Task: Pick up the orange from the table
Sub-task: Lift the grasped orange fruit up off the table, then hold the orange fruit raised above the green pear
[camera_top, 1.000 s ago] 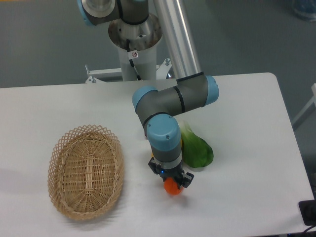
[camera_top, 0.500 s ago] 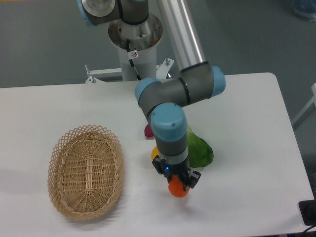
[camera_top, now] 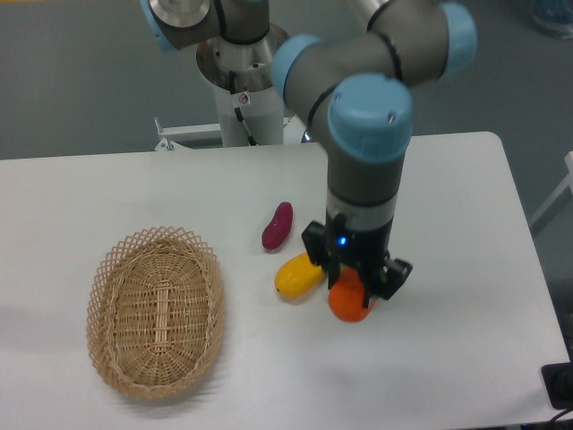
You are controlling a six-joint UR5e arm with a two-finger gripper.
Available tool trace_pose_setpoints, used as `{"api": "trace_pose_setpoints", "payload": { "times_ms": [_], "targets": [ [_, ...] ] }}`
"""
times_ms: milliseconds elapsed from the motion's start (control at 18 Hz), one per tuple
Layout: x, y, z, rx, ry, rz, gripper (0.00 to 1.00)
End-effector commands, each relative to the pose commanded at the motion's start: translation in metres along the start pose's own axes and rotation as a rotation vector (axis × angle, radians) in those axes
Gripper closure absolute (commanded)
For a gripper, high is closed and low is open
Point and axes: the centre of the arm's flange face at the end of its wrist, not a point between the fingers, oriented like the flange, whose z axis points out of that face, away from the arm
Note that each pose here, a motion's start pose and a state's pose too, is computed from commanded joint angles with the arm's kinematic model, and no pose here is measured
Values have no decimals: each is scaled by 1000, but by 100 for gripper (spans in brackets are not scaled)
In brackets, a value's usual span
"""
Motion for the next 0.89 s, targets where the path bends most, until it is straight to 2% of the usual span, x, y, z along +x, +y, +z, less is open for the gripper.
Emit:
{"api": "trace_pose_setpoints", "payload": {
  "times_ms": [167,889],
  "targets": [
    [2,8,-4,-16,10,40,54],
    [6,9,-3,-29,7,43,54]
  ]
}}
